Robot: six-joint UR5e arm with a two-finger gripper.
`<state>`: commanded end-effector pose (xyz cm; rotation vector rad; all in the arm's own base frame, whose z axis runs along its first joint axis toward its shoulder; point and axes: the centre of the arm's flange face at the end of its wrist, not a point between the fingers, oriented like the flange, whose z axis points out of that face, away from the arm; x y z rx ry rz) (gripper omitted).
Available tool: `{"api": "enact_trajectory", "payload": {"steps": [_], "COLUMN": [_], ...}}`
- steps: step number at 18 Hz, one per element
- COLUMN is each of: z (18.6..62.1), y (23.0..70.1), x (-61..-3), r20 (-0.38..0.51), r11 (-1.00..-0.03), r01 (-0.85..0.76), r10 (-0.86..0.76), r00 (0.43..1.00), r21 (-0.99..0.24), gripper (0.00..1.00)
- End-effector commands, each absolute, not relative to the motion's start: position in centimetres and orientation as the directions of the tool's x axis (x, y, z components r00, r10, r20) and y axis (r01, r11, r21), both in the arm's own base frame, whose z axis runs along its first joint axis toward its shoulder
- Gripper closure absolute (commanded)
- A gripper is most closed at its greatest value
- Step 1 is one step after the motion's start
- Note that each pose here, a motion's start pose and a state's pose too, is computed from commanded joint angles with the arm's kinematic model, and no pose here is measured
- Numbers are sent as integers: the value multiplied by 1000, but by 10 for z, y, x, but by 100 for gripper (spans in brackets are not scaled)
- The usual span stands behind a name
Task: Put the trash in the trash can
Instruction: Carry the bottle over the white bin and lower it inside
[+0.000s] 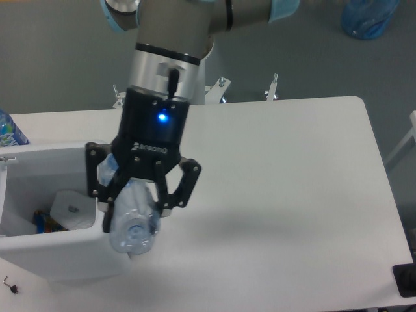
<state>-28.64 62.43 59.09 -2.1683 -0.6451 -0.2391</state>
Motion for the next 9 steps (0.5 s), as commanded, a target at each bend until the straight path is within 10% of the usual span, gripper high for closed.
{"api": "enact_trajectory", "payload": {"steps": [9], "z": [568], "y": [657], "x": [-244], "r20": [384], "r11": [-574], "r01": [490], "r10": [304], "r00": [872], "r21": [-656], "gripper": [40]}}
